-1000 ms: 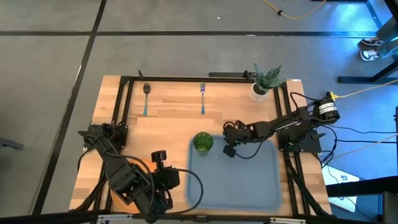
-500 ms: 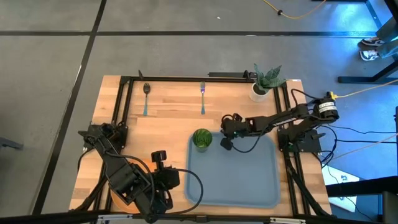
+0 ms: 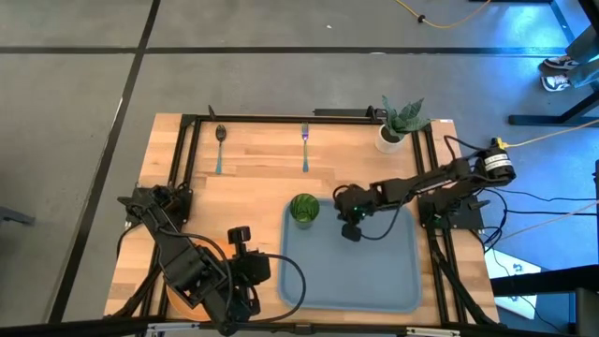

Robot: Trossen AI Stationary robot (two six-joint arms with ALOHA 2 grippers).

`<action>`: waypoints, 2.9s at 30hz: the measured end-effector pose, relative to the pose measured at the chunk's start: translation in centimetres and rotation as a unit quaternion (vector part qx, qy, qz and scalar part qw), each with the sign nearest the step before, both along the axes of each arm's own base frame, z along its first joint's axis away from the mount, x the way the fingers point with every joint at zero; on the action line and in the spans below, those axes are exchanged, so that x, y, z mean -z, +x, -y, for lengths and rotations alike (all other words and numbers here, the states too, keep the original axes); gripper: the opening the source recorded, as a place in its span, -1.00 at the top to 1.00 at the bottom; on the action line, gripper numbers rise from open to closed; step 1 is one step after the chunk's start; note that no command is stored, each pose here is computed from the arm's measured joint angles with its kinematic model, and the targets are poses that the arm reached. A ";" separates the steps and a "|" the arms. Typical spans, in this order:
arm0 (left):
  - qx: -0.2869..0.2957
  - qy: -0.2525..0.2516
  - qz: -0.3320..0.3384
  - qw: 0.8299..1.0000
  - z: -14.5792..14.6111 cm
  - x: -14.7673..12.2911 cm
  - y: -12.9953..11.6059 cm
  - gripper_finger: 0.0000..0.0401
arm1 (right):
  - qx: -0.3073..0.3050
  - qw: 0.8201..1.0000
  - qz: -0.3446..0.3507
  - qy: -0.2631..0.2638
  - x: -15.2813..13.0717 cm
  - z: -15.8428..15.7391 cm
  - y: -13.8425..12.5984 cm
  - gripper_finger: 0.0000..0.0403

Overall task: Pick and place plate/cup/fork/spoon on tray
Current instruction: Adjust the blue tray, then put the orange plate on the blue tray to the right of the green cup

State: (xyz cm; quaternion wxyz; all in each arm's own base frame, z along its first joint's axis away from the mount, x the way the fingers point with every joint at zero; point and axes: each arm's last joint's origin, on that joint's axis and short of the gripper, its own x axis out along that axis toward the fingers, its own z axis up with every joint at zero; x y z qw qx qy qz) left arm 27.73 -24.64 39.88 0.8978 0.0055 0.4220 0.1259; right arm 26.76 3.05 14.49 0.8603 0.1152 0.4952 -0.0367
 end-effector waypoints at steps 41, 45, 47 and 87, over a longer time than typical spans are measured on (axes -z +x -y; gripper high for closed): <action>-0.014 -0.023 -0.002 1.000 0.1 0.0 -0.1 0.99 | 0.087 0.978 0.011 -0.187 2.4 6.0 1.4 0.90; -0.014 -0.023 -0.002 1.000 0.1 0.0 -0.1 1.00 | 0.089 0.979 0.022 -0.181 1.6 6.0 1.5 0.89; -0.015 -0.023 -0.002 1.000 0.1 0.0 -0.1 1.00 | 0.085 0.982 0.041 -0.163 0.1 5.4 1.7 0.89; -0.123 -0.227 -0.191 0.947 0.0 3.5 0.9 0.99 | -0.047 0.979 0.181 -0.081 -19.0 -3.0 -4.2 0.89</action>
